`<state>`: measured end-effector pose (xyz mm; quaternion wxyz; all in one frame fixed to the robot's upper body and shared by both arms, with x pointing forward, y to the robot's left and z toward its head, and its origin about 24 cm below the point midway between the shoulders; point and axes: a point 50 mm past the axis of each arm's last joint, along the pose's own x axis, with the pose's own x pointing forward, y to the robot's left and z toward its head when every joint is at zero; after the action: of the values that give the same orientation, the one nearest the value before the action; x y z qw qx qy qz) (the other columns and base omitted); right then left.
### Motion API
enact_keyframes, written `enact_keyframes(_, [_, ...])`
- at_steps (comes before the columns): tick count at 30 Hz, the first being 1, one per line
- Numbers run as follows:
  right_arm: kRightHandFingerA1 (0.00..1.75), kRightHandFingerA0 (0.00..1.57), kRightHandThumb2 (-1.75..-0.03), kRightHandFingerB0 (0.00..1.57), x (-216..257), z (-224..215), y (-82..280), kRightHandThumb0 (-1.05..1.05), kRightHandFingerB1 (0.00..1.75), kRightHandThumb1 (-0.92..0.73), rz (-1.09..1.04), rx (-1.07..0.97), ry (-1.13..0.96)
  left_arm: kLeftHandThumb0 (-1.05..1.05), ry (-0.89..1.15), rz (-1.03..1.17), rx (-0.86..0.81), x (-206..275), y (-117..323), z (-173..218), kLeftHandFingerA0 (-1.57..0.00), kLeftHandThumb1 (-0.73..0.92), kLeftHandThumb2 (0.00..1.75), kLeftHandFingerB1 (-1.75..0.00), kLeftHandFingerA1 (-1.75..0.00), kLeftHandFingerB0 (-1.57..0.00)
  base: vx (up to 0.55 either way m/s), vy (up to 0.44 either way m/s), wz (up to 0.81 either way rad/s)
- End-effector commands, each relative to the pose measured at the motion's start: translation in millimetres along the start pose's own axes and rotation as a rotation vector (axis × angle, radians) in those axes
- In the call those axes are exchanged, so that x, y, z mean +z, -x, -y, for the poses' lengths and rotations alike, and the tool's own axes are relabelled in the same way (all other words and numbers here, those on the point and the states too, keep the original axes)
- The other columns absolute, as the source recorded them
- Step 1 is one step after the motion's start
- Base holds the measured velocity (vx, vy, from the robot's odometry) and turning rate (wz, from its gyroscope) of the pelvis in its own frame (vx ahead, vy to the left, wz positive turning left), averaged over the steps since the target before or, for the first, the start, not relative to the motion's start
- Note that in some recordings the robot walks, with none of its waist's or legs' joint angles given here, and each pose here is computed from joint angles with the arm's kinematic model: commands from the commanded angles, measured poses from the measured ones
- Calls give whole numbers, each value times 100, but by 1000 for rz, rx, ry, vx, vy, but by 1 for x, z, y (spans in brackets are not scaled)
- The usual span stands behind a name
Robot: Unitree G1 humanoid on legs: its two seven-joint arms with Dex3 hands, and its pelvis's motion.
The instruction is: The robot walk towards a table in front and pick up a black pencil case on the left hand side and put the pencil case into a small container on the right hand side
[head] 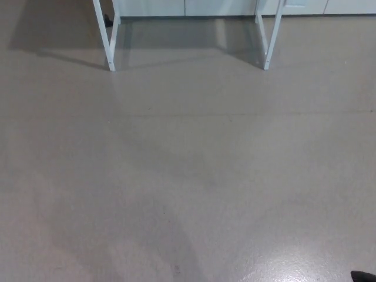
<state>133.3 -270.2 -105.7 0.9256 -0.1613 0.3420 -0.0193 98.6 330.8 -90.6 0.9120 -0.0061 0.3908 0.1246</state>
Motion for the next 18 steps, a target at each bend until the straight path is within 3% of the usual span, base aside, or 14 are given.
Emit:
enact_keyframes(1, [60, 34, -90, 13, -8, 4, 10, -22, 50, -46, 47, 9, -29, -5, 44, 32, -60, -4, 9, -5, -20, 47, 92, -47, -54, -9, 0, 0, 0])
enact_keyframes(9, [60, 35, -89, 14, -16, 4, 16, -21, 50, -46, 32, 9, -5, -6, 29, 16, -70, -11, 12, -6, -26, 46, 91, -48, -56, -10, 0, 0, 0])
enact_keyframes(10, [59, 34, -89, 13, -16, 4, 16, -21, 50, -46, 32, 10, -6, -8, 31, 15, -66, -11, 12, -6, -37, 65, 58, -30, -40, -23, 0, 0, 0])
enact_keyframes(14, [59, 34, -89, 13, -18, 3, 17, -20, 49, -47, 25, 11, -3, -8, 32, 8, -62, -12, 12, -6, -37, 65, 59, -30, -40, -23, 0, 0, 0])
enact_keyframes(15, [59, 34, -89, 14, -18, 3, 17, -18, 50, -46, 25, 8, -2, -4, 33, 7, -64, -12, 11, -6, -23, 47, 92, -47, -55, -10, 0, 0, 0])
enact_keyframes(18, [59, 35, -89, 14, -17, 2, 15, -19, 50, -46, 27, 6, 6, -4, 37, 11, -70, -10, 11, -6, -23, 48, 93, -48, -55, -11, 198, 8, 6])
